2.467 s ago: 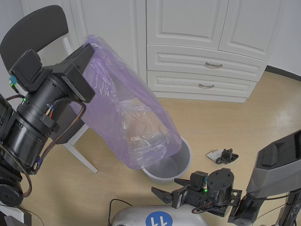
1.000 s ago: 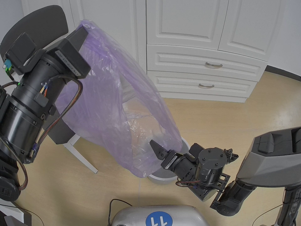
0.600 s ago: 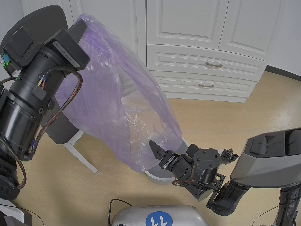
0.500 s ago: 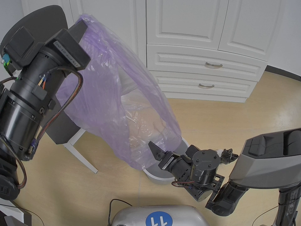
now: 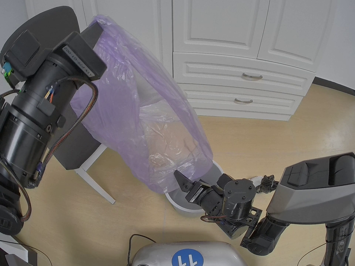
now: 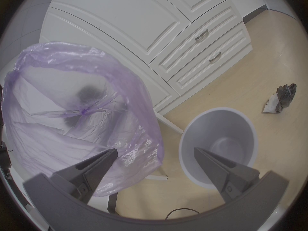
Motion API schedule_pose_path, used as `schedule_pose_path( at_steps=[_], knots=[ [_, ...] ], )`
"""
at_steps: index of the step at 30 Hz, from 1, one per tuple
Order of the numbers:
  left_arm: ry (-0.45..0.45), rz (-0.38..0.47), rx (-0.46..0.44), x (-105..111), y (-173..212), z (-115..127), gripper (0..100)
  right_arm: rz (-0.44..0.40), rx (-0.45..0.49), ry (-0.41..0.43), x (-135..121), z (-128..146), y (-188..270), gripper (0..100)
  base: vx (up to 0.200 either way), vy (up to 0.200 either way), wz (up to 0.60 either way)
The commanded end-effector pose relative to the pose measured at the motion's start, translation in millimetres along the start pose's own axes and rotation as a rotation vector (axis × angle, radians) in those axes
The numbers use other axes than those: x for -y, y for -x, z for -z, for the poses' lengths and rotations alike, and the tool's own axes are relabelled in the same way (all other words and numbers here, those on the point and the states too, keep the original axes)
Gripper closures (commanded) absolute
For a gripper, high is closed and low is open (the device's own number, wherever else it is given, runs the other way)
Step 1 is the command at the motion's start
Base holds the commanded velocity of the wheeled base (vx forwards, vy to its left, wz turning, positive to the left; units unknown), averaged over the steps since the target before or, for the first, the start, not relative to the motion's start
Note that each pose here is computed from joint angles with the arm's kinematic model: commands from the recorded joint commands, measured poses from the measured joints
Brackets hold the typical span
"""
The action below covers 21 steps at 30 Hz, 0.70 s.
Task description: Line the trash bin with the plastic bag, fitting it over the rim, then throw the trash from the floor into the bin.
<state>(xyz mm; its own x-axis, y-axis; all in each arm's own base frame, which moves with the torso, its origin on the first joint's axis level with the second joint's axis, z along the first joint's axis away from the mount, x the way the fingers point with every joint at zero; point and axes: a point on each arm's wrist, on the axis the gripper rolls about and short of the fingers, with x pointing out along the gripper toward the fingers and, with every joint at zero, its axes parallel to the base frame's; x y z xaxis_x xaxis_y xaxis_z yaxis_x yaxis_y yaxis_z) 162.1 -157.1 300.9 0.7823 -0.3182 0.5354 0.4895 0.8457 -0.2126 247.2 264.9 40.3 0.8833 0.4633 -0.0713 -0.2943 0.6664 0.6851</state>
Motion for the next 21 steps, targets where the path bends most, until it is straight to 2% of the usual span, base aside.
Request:
schedule_pose_path(
  at_steps=[1, 21],
  knots=[
    [-0.001, 0.0, -0.003, 0, 0, 1, 100, -0.014, 0.024, -0.007, -2, -6, 0, 0, 0.0, 0.0, 0.0],
    [0.014, 0.017, -0.004, 5, 2, 0, 100, -0.009, 0.098, -0.022, -6, -19, -8, 0, 0.0, 0.0, 0.0]
  ],
)
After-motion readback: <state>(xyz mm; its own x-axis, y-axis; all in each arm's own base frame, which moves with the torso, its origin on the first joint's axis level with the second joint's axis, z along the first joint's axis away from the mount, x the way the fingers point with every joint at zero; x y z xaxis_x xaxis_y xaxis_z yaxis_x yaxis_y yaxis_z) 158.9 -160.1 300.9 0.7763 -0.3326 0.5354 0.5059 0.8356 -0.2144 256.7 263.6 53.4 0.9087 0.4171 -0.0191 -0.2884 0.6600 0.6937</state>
